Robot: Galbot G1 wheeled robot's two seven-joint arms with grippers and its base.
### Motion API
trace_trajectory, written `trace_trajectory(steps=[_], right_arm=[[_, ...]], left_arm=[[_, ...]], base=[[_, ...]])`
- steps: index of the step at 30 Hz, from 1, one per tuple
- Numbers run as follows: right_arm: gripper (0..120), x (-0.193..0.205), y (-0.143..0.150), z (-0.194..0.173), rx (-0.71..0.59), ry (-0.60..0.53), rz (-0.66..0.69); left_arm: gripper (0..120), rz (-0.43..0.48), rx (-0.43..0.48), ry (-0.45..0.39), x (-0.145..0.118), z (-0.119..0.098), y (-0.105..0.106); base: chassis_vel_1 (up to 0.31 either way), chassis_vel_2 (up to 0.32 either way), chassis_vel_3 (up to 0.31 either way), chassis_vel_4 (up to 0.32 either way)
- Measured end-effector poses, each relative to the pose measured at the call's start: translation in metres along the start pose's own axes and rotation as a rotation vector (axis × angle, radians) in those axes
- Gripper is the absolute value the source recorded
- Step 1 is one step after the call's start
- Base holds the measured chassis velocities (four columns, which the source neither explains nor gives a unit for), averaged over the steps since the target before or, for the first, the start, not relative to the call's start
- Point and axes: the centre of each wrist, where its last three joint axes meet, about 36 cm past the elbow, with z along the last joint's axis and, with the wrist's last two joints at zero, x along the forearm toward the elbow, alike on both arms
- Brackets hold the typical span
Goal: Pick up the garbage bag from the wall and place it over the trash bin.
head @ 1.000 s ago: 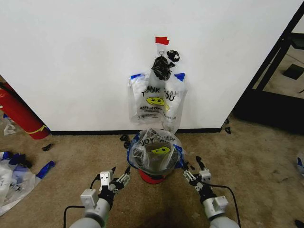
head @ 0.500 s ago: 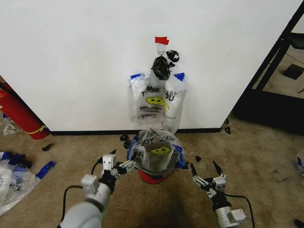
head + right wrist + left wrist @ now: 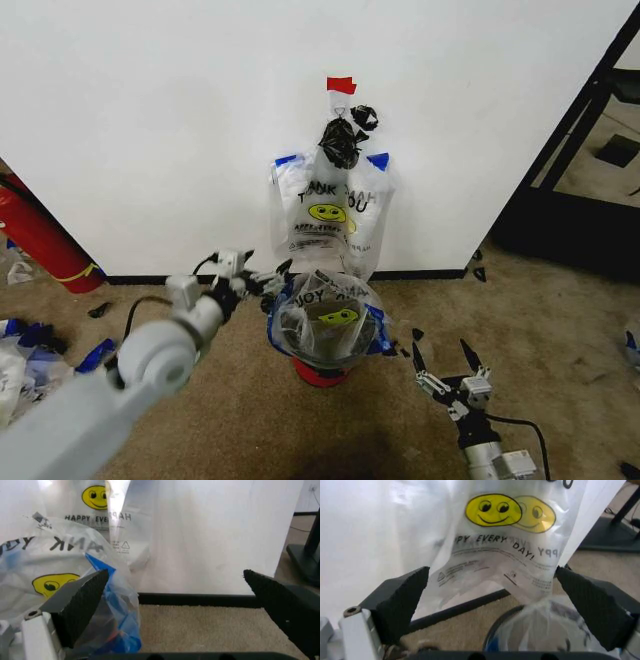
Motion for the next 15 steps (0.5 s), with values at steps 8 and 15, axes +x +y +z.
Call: trace_trajectory(steps=[8, 15], right_arm=[[100, 0.006, 0.001, -0.006, 0.009, 0.002, -0.003], [100, 0.008, 0.001, -0.006, 0.01, 0.007, -0.003]], left_arm=[[100, 0.061, -0.051, 0.138, -0.052, 0.015, 0.002], [100, 0.095, -0.081, 0.251, -0.065, 0.038, 0.007]], base=[[0.0, 0.0, 0.0, 0.0], [0.0, 0.0, 0.0, 0.0]])
